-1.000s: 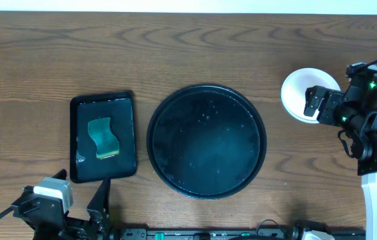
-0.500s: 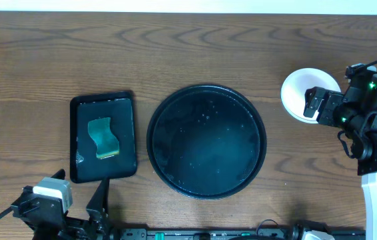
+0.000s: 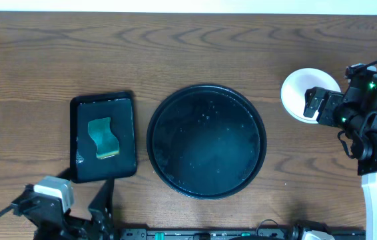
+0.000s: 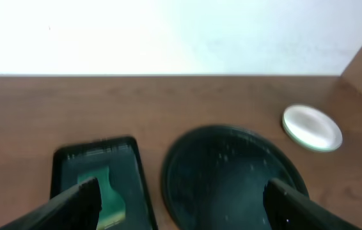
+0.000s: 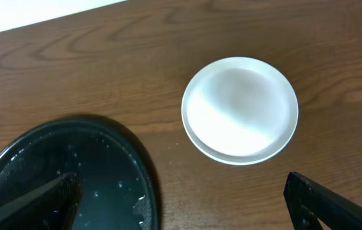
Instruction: Clean dirty plates on tray and stack at the side
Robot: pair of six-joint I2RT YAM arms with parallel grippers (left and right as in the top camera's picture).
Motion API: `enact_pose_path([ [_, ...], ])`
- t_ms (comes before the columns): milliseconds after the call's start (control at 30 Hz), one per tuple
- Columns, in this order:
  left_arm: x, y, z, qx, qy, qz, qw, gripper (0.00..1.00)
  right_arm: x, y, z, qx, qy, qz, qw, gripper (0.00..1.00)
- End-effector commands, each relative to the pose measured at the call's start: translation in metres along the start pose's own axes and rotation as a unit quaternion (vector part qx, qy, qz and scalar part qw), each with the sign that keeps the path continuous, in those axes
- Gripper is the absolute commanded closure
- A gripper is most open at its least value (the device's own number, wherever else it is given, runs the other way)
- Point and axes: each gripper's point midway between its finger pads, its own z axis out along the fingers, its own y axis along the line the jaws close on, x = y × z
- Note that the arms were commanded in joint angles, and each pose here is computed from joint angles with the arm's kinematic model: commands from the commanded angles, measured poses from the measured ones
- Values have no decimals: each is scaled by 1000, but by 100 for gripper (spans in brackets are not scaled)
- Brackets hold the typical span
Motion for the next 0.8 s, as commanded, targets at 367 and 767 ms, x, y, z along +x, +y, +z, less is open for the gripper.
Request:
enact_pose_path([
  [367, -7, 19, 78, 16, -81, 27, 996, 18, -1, 3, 0, -2, 0, -9, 1000, 1],
  [767, 18, 27, 96, 35, -244, 30, 969, 18, 0, 3, 0, -2, 0, -9, 1000, 1],
])
